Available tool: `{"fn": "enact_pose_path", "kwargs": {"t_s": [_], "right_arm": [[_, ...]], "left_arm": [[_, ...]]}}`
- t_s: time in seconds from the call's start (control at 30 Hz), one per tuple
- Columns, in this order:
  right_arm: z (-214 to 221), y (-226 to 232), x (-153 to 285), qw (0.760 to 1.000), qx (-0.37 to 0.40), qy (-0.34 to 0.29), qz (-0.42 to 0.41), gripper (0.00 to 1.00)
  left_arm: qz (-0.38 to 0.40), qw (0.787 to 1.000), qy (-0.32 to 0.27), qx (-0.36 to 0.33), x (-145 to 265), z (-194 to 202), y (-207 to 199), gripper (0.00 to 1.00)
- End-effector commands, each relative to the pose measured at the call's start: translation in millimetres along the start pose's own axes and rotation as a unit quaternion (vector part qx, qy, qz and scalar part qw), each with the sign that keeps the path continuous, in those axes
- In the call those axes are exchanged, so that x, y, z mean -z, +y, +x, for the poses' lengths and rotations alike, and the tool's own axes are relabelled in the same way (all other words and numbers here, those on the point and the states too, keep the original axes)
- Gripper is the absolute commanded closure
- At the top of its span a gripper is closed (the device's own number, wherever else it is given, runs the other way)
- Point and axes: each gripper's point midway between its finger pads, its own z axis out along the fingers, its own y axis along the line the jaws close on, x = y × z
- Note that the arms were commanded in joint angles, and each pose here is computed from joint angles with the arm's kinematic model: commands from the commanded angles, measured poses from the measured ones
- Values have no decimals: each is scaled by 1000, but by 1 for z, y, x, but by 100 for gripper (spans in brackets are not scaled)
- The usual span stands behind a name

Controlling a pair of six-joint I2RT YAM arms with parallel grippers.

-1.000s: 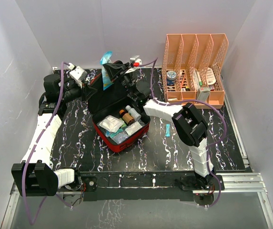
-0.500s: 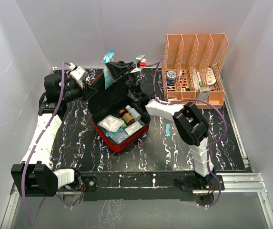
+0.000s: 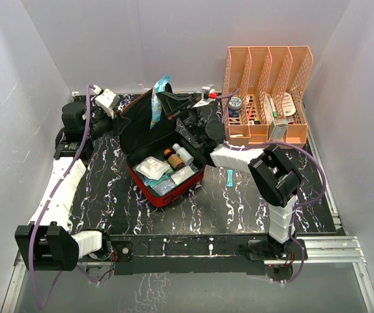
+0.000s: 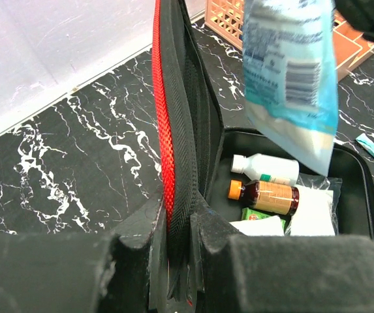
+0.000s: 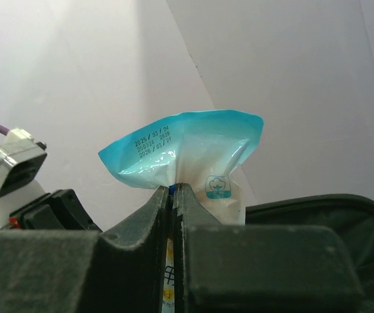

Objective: Organize the medicine kit
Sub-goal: Place the medical item at the medicine pouch.

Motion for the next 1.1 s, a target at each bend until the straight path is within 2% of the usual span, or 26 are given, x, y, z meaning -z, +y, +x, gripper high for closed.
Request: {"fn": "enact_pose_path", "kwargs": {"t_s": [0.0,0.33,0.6,1.07], "right_arm": [[-62,21,-10,995,-16,-89,-29,100],[-77,3,-21,985,-68,-160,-16,100],[-58,-7,-38,984,-79,-156,-20,100],[-29,-35,-36,986,-80,-146,17,100]], "left_arm": [[-18,999,-29,-15,8,-20,0,100],[-14,999,-34,-8,10,-22,-5,100],[-4,999,-34,-6,12,-23,-11,100],[16,999,-37,2,10,-26,-18,100]]}}
